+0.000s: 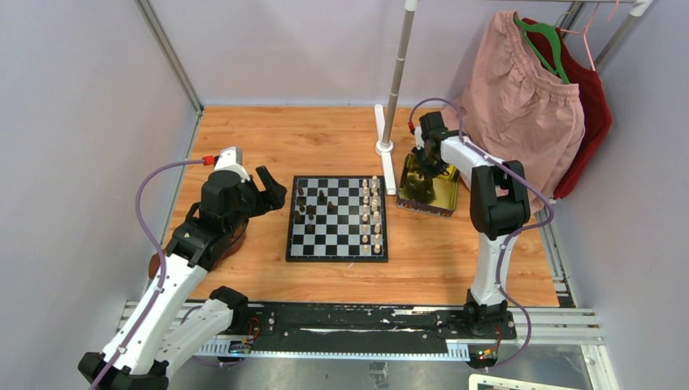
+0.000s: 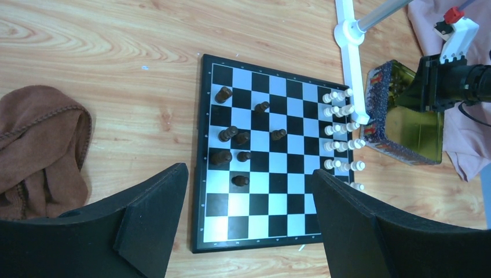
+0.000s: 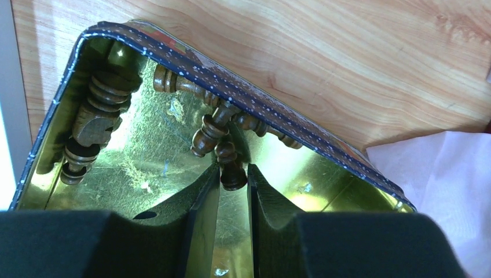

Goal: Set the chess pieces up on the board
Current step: Pick up the chess piece from the storage box.

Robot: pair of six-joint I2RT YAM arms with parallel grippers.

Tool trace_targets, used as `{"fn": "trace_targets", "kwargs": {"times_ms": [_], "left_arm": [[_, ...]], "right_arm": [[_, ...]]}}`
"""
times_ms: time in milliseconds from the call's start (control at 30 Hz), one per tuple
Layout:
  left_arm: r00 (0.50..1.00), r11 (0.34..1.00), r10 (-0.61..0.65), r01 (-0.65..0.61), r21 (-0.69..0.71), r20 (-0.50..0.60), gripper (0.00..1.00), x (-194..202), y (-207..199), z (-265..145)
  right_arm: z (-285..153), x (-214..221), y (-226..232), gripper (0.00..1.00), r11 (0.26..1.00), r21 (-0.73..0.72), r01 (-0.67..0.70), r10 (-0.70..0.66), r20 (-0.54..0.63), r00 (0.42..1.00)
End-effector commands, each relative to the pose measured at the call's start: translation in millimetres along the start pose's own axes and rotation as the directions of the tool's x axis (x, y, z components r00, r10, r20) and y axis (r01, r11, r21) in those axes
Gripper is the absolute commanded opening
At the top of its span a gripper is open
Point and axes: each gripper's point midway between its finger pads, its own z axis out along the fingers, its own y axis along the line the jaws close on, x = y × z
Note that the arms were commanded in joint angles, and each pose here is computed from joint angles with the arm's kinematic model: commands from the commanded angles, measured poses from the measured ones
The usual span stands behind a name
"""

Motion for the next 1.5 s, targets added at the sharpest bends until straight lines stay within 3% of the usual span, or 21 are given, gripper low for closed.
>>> {"fn": "trace_targets", "kwargs": {"times_ms": [0, 167, 367, 467, 700, 933, 1233, 1467], "left_arm": [[0.999, 1.0, -0.003, 0.002, 0.014, 0.037, 0.84, -12, -5, -3], [0.999, 1.0, -0.003, 0.002, 0.013, 0.038, 0.84, -12, -4, -4], [0.999, 1.0, -0.002, 0.002, 0.015, 0.042, 0.84, -13, -4, -4], [0.999, 1.0, -0.004, 0.003, 0.022, 0.038, 0.84, -12, -6, -3], [1.0, 0.998, -0.001, 0.001, 0.062, -0.007, 0.85, -8, -17, 4], [0.998, 0.991, 0.002, 0.007, 0.137, -0.066, 0.87, -8, -38, 10], [0.991, 0.96, -0.028, 0.062, 0.273, -0.127, 0.85, -3, -70, 23], [0.979, 0.916, -0.077, 0.145, 0.375, -0.189, 0.83, 5, -95, 35]], "right_arm": [[7, 4, 0, 0.28, 0.999, -0.038, -0.003, 0.001, -0.028, 1.0], [8, 8, 3, 0.25, 0.998, -0.053, -0.014, 0.012, -0.038, 0.999], [0, 7, 4, 0.05, 0.998, -0.054, -0.041, 0.04, -0.027, 0.999], [-10, 1, 11, 0.0, 0.995, -0.086, -0.059, 0.06, 0.006, 0.998], [-45, -13, 28, 0.0, 0.993, -0.11, -0.04, 0.05, 0.09, 0.995], [-94, -27, 77, 0.0, 0.975, -0.22, 0.045, 0.002, 0.21, 0.978], [-172, -32, 174, 0.0, 0.805, -0.536, 0.255, -0.028, 0.394, 0.919], [-215, -24, 245, 0.0, 0.648, -0.641, 0.412, -0.073, 0.485, 0.871]]}}
